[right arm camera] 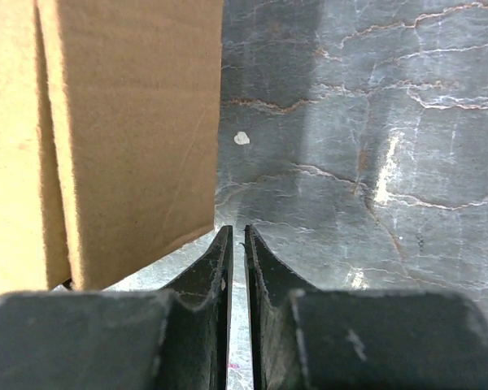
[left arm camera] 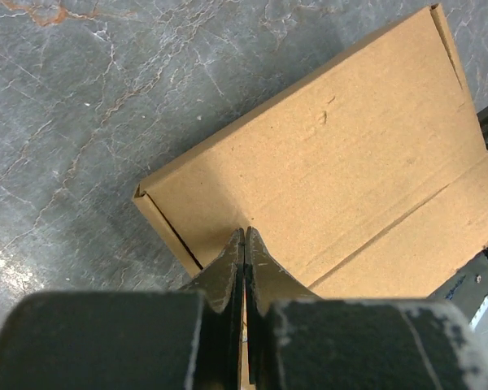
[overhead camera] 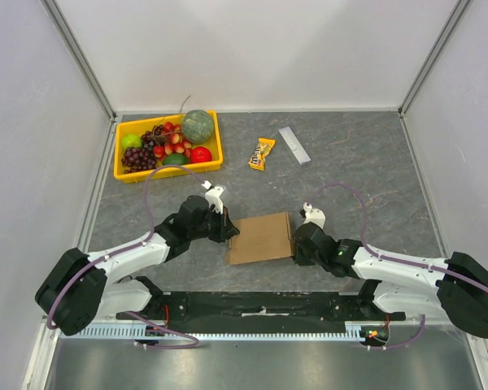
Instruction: Fold the paper box
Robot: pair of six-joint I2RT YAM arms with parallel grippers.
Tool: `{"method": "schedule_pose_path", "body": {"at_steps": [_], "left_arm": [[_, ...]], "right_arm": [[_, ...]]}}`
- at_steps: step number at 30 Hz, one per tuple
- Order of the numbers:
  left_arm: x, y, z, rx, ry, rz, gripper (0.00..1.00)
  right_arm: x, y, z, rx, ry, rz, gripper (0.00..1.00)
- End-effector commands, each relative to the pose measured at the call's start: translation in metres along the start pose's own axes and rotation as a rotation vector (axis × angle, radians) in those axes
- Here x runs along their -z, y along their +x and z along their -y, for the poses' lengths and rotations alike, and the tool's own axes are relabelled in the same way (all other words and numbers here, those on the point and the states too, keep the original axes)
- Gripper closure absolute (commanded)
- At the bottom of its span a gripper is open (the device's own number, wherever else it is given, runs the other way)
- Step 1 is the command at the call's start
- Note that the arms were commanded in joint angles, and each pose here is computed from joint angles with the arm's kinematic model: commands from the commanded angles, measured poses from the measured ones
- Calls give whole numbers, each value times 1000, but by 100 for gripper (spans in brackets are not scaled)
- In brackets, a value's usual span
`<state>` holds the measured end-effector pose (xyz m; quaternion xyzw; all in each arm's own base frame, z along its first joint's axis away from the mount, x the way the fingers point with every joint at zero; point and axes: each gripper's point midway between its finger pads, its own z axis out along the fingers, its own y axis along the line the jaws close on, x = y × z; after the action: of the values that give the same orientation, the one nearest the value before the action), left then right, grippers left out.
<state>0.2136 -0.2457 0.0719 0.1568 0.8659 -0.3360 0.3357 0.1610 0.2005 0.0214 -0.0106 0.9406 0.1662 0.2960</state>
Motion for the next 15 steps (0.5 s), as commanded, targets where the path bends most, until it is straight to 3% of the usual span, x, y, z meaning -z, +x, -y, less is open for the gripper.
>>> {"method": "schedule_pose_path", "body": {"at_steps": [1, 5, 15], "left_arm": [[0, -4, 4, 18, 11, 20, 98], [-1, -11, 5, 15, 4, 38, 98], [-3, -27, 7, 2, -9, 62, 98]], "right_arm": [[0, -15, -15, -47, -74, 57, 84], [2, -27, -11, -47, -52, 100, 85], [23, -36, 53, 23, 252, 150, 84]]}}
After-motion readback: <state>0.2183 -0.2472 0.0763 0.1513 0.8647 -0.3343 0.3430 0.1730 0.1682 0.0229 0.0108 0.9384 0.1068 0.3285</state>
